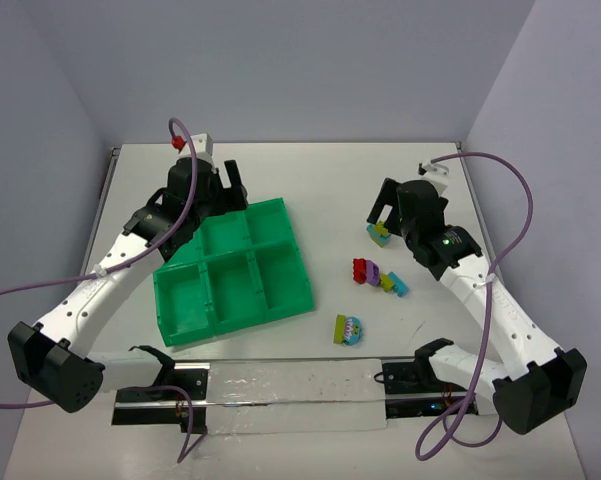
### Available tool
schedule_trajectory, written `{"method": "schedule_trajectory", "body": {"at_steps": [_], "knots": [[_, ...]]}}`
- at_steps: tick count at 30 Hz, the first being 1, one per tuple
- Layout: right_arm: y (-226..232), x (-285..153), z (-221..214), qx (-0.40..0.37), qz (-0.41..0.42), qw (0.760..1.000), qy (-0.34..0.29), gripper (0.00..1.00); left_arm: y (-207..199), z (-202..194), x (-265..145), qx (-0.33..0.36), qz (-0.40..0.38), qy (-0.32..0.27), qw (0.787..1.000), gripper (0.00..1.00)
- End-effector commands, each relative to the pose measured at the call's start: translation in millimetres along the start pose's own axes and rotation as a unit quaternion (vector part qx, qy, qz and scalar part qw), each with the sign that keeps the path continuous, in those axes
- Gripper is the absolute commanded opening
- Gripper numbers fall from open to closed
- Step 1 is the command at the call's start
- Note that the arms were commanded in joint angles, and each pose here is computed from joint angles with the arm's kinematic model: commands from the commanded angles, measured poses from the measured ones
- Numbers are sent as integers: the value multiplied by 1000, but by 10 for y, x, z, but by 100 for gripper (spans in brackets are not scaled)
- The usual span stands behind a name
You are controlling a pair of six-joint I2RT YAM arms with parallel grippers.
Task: Sort the legos into containers by color
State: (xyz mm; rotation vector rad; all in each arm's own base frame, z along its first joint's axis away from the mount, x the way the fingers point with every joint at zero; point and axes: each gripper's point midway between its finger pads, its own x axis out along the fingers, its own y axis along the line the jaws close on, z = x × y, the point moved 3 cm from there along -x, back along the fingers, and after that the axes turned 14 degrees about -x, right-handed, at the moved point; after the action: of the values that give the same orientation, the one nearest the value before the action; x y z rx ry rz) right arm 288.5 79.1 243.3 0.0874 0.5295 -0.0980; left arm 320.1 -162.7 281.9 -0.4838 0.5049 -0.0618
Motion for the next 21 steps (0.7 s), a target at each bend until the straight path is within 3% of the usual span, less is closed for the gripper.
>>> {"method": "schedule_trajectory", "body": {"at_steps": [1, 8, 14, 21], "knots": [[9, -89, 11, 2, 19, 1000, -14, 100, -157, 163, -36, -20, -19, -27, 999, 98], [144, -140, -199, -3, 81, 997, 16, 100, -97, 152, -23, -27, 1, -38, 999, 97], [249, -288, -786, 20, 125, 988, 87, 93, -75, 132, 3, -33, 24, -41, 998, 98], [292, -418, -1356, 27, 119, 983, 139, 84, -109, 62, 99, -26, 30, -20, 999, 99]]}}
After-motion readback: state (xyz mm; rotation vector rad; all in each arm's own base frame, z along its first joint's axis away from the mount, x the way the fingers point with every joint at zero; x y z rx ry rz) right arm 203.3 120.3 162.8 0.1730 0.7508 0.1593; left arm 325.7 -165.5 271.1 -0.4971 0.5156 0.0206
